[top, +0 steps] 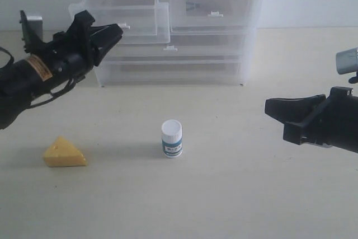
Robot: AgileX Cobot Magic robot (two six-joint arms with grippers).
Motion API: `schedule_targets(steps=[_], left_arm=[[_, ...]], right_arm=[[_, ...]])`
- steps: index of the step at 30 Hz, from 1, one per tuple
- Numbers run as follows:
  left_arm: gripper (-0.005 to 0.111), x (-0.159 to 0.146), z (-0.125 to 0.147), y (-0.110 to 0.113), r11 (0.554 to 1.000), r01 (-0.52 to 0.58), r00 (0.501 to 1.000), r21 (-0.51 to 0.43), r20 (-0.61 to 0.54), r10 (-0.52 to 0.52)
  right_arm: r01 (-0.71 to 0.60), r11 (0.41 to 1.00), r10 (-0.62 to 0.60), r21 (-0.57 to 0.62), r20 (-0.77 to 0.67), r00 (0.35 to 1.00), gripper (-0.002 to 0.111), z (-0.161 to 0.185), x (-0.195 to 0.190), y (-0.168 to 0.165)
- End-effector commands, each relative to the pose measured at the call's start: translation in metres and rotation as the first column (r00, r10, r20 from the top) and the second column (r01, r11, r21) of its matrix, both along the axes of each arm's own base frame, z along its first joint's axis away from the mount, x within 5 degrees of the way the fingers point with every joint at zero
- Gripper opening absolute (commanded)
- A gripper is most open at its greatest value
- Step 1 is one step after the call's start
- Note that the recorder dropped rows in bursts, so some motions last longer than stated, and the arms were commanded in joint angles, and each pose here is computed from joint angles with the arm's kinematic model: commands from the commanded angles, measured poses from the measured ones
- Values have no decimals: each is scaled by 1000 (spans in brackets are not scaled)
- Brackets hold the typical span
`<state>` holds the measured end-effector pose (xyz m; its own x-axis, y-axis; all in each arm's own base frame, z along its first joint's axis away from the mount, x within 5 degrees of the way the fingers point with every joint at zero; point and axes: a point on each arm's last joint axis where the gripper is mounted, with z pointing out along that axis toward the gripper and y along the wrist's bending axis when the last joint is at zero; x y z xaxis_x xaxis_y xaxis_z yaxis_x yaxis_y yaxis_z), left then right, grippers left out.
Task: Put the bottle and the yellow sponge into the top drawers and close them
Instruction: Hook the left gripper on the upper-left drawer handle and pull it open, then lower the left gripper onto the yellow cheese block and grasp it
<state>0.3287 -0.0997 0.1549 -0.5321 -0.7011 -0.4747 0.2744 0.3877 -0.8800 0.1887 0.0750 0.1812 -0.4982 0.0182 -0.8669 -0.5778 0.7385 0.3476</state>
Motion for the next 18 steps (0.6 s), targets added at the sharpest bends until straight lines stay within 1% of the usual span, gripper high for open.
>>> schedule_targets(steps=[1, 4, 5, 6, 9, 15, 17, 18], left_arm=[[4, -42, 0, 0, 996, 65, 998, 56, 12, -66], [4, -61, -5, 1, 992, 97, 995, 75, -24, -96], [4, -71, -8, 0, 988, 127, 991, 86, -44, -124], [4, -74, -8, 0, 985, 143, 989, 91, -49, -139], [4, -78, -9, -2, 977, 185, 982, 104, -49, -181], [4, -77, -9, -2, 979, 174, 984, 110, -42, -171], [9, -77, -9, -2, 978, 178, 984, 112, -42, -175], [14, -78, -9, -2, 976, 183, 983, 116, -42, -179]], right_arm=[[0, 1000, 0, 3, 25, 1000, 0, 3, 2, 0], [0, 1000, 0, 3, 25, 1000, 0, 3, 2, 0], [0, 1000, 0, 3, 25, 1000, 0, 3, 2, 0], [0, 1000, 0, 3, 25, 1000, 0, 3, 2, 0], [0, 1000, 0, 4, 23, 1000, 0, 3, 2, 0], [1, 1000, -1, 2, 24, 1000, 0, 3, 2, 0], [2, 1000, -2, 0, 22, 1000, 0, 3, 2, 0], [2, 1000, -2, 0, 22, 1000, 0, 3, 2, 0]])
